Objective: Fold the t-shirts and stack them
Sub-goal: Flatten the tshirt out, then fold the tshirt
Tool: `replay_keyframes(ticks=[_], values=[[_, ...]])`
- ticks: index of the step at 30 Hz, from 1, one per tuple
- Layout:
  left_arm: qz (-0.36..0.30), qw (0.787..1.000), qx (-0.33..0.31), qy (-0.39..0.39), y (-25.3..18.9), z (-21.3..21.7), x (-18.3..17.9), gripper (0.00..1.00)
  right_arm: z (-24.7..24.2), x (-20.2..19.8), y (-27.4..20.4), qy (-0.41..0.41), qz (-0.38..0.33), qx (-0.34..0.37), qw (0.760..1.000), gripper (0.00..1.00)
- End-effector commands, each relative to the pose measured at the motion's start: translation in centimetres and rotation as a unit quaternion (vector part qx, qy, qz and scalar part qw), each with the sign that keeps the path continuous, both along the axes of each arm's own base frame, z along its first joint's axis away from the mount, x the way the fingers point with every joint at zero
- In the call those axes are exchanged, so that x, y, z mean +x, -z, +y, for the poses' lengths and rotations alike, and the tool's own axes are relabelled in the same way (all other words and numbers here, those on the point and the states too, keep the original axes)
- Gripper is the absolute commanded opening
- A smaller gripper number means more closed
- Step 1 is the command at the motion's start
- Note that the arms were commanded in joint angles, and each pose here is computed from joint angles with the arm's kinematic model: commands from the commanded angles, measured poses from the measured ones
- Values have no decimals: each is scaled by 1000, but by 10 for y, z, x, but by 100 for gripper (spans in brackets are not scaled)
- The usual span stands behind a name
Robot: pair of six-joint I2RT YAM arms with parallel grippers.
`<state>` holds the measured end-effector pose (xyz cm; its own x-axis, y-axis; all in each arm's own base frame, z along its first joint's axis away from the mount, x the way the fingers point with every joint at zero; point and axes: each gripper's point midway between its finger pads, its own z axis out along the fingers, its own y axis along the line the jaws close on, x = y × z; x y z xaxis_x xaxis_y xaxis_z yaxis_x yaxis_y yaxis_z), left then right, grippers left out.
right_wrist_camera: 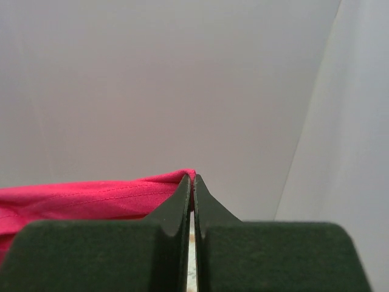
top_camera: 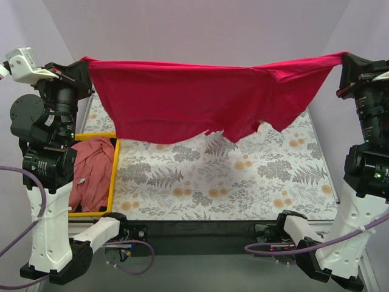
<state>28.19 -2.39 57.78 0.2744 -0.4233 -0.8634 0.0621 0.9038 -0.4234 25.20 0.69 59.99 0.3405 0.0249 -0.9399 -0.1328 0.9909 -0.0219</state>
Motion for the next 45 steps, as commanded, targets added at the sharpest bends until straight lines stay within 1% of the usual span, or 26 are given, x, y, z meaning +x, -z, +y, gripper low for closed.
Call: replay_keyframes(ticks=[1, 3, 5, 6, 8, 10, 11, 12, 13, 14, 15, 17, 18, 20, 21, 22, 23, 24, 25, 26, 27, 30, 33, 37, 41, 45], values=[[38, 999, 28, 9, 13, -3, 5, 0, -26, -8, -20, 79, -24, -27, 996, 1], [45, 998, 32, 21, 15, -8, 7, 0, -27, -2, -23, 80, -24, -31, 996, 1], [67, 997, 37, 31, 28, -14, 21, 0, -26, 5, -27, 72, -24, -35, 997, 1], [76, 996, 39, 30, 34, -14, 28, 0, -28, 21, -21, 65, -9, -35, 997, 1], [124, 991, 48, 30, 68, -18, 57, 0, -22, 40, -11, 36, 10, -41, 998, 1], [161, 985, 52, 31, 99, -22, 82, 0, -20, 77, 16, 4, 51, -37, 998, 1], [207, 976, 57, 30, 139, -26, 106, 0, -21, 94, 36, -8, 76, -32, 997, 1], [227, 972, 57, 29, 159, -27, 118, 0, -24, 120, 57, -20, 102, -26, 994, 1], [236, 970, 55, 25, 174, -28, 131, 0, -20, 135, 75, -43, 124, -20, 991, 1], [283, 957, 58, 20, 220, -29, 151, 0, -17, 151, 98, -57, 151, -13, 987, 1], [300, 952, 58, 16, 240, -29, 161, 0, -19, 178, 130, -64, 187, -4, 980, 1], [324, 944, 57, 11, 276, -32, 184, 0, -12, 207, 165, -68, 218, -11, 974, 1], [365, 929, 61, 3, 320, -31, 200, 0, -13, 232, 204, -68, 254, -19, 965, 1], [385, 921, 58, -6, 351, -32, 218, 0, -8, 257, 237, -68, 278, -29, 958, 1], [397, 916, 60, -17, 369, -29, 226, 0, -8, 276, 272, -70, 307, -24, 949, 1], [418, 906, 62, -22, 401, -29, 237, 0, -6, 284, 288, -74, 318, -23, 945, 1], [429, 901, 62, -24, 417, -29, 243, 0, -2, 294, 299, -77, 321, -20, 944, 1], [438, 896, 62, -28, 430, -27, 247, 0, -2, 306, 330, -80, 346, -14, 935, 1], [452, 889, 63, -29, 452, -27, 255, 0, -1, 312, 341, -83, 353, -10, 932, 1], [458, 886, 65, -30, 462, -27, 258, 0, 0, 317, 352, -87, 359, -6, 929, 1], [461, 884, 65, -30, 468, -26, 261, 0, 0, 324, 376, -90, 378, 1, 922, 1], [473, 877, 72, -34, 491, -24, 271, 0, 1, 336, 408, -95, 401, 7, 911, 1], [473, 877, 74, -36, 496, -22, 280, 0, 0, 344, 422, -96, 409, 10, 907, 1], [466, 881, 73, -36, 493, -21, 290, 0, 2, 344, 421, -99, 409, 18, 907, 1], [455, 888, 64, -27, 477, -25, 291, 0, 3, 333, 411, -89, 412, 43, 906, 1], [452, 890, 58, -22, 466, -26, 286, 0, 3, 310, 400, -72, 417, 63, 904, 1]])
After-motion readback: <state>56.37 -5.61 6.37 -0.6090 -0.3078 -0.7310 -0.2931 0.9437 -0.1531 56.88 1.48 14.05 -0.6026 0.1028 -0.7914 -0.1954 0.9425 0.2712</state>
